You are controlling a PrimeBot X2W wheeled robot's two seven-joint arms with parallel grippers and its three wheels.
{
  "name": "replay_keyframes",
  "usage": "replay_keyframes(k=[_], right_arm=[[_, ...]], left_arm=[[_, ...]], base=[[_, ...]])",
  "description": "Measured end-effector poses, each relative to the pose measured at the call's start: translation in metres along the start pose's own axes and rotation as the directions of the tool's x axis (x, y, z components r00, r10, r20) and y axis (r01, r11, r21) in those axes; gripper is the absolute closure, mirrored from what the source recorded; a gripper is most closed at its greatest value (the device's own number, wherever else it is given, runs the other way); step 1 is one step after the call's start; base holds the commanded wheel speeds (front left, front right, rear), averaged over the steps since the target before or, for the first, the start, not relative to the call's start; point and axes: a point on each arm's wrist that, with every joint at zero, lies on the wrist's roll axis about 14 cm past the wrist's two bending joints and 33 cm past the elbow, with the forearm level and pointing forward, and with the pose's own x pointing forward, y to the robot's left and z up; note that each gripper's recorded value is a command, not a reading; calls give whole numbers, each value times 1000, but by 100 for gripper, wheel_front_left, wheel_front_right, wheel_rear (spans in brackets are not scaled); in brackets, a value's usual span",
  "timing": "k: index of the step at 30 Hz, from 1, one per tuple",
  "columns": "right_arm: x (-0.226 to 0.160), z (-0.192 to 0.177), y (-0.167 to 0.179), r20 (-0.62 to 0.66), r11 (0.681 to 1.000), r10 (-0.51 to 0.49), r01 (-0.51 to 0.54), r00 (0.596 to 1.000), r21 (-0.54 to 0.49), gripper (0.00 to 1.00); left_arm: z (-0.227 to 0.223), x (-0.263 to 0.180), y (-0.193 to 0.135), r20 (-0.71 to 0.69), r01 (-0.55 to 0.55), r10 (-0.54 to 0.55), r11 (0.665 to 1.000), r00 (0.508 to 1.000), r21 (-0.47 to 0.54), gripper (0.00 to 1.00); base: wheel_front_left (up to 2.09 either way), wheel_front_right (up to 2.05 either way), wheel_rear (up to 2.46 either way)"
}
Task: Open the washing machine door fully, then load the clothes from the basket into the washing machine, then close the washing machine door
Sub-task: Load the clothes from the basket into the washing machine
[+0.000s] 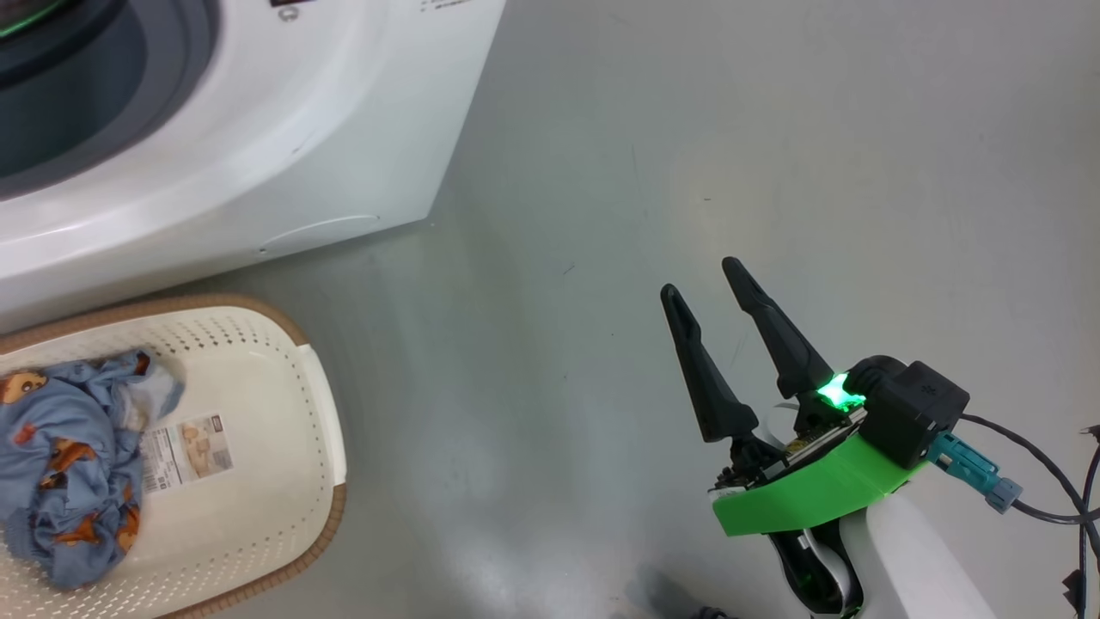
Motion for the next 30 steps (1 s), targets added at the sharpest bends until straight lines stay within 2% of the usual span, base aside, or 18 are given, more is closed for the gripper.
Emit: replay_keyframes(k=[5,16,30], right_arm=[[2,1,3,5,1000,9,-9,1000,5,0],[7,4,8,23,1000,26,-26,999,8,0],[-3,10,12,35,999,33,-33,999,-5,0]], left_arm=[[11,-2,-7,36,17,-17,999,999,-27,0],[1,-29,-18,46,37,-33,996,998,-87,0],[-11,-90,-22,49,9,-4,994,999,-107,0]], base=[[0,0,0],[0,0,0],[0,0,0]])
